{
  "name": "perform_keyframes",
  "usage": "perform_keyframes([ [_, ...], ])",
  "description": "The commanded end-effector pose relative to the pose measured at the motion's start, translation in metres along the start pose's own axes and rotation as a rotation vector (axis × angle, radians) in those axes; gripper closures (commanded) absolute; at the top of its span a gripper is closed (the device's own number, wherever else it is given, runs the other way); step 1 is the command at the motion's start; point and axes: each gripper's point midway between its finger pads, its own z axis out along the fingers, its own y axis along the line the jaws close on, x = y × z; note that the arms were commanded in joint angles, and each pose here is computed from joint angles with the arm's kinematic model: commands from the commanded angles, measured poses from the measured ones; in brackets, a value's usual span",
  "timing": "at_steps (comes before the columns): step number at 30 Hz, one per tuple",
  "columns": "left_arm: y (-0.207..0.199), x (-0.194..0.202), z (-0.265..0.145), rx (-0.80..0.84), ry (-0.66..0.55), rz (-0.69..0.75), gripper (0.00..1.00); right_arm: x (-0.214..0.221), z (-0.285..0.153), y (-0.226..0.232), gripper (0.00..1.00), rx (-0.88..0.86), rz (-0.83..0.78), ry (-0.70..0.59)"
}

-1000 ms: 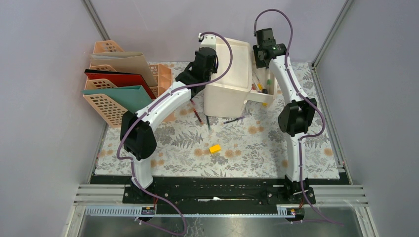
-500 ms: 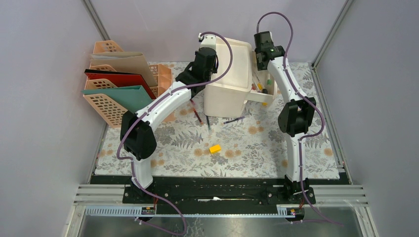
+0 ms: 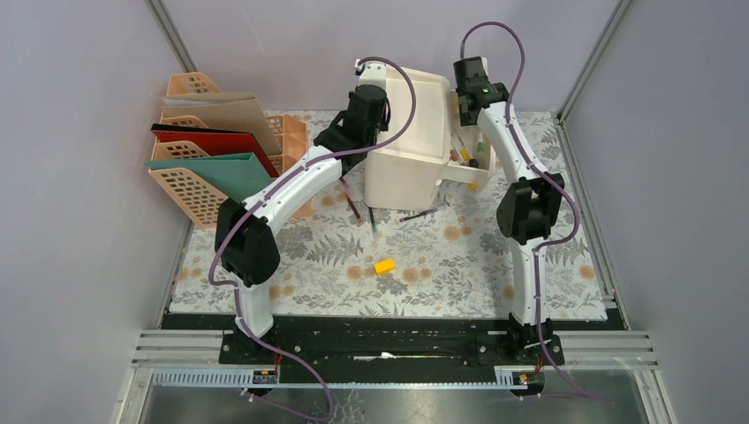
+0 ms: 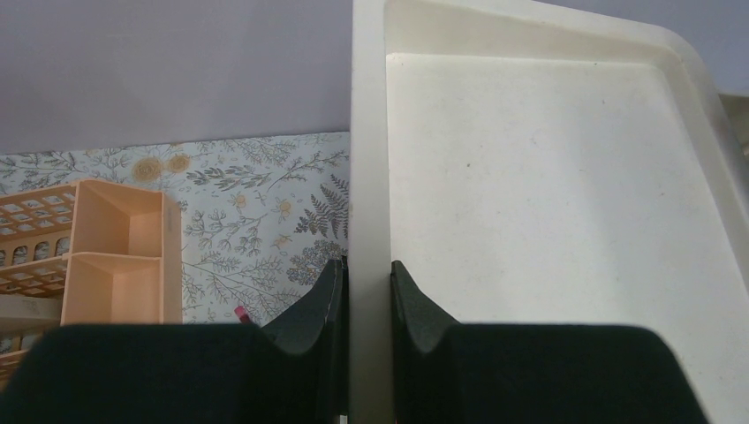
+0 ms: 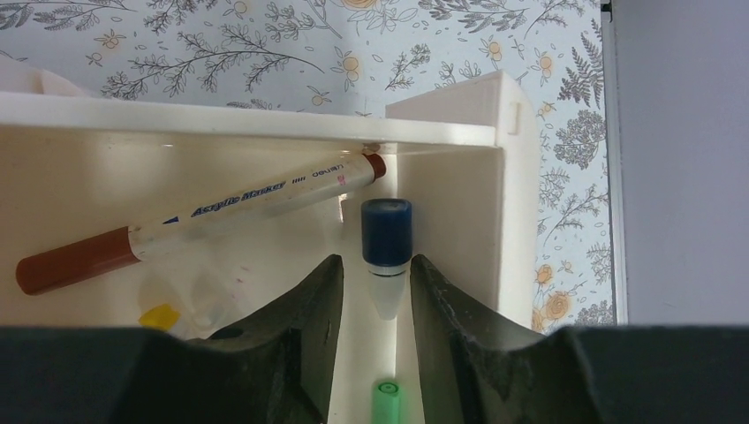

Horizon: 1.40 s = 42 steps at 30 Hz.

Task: Organize the desk
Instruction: Pick up the stationery from the drawer.

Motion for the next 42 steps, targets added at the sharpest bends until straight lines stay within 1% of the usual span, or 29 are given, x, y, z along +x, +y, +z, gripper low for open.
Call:
perform_keyframes([
  [1, -0.014, -0.129, -0.033, 0.073, -0.36, -0.237, 1.0, 0.006, 0.011, -0.003, 0.6, 0.023, 0.035, 0.018],
  [5, -0.015, -0.129, -0.033, 0.074, -0.362, -0.238, 1.0, 0.009, 0.009, 0.007, 0.65, -0.046, 0.046, 0.033],
  [8, -0.016, -0.128, -0.031, 0.075, -0.359, -0.236, 1.0, 0.01, 0.008, 0.011, 0.71, -0.072, 0.043, 0.04],
  [10, -0.016, -0.129, -0.032, 0.076, -0.36, -0.237, 1.0, 0.011, 0.008, 0.012, 0.71, -0.076, 0.041, 0.042],
  [12, -0.016, -0.128, -0.031, 0.075, -0.359, -0.235, 1.0, 0.01, 0.008, 0.012, 0.68, -0.086, 0.048, 0.041],
  [16, -0.015, -0.128, -0.031, 0.075, -0.361, -0.236, 1.0, 0.014, 0.009, 0.015, 0.58, -0.119, 0.055, 0.061],
  [20, -0.015, -0.128, -0.031, 0.074, -0.36, -0.235, 1.0, 0.025, 0.014, 0.016, 0.58, -0.159, 0.076, 0.105],
  [23, -0.015, -0.129, -0.031, 0.073, -0.363, -0.237, 1.0, 0.028, 0.016, 0.016, 0.62, -0.186, 0.092, 0.12],
  [28, -0.014, -0.128, -0.031, 0.071, -0.361, -0.232, 1.0, 0.023, 0.012, 0.023, 0.73, -0.264, 0.111, 0.118],
  [32, -0.014, -0.128, -0.031, 0.069, -0.362, -0.23, 1.0, 0.01, 0.0, 0.031, 0.79, -0.355, 0.118, 0.087],
  [36, -0.014, -0.128, -0.031, 0.066, -0.362, -0.23, 1.0, -0.006, -0.018, 0.037, 0.83, -0.475, 0.13, 0.05],
  [37, -0.013, -0.128, -0.031, 0.066, -0.363, -0.229, 1.0, -0.01, -0.023, 0.038, 0.85, -0.509, 0.127, 0.039],
  [42, -0.014, -0.128, -0.031, 0.065, -0.363, -0.224, 1.0, -0.019, -0.039, 0.032, 0.92, -0.591, 0.133, 0.01],
])
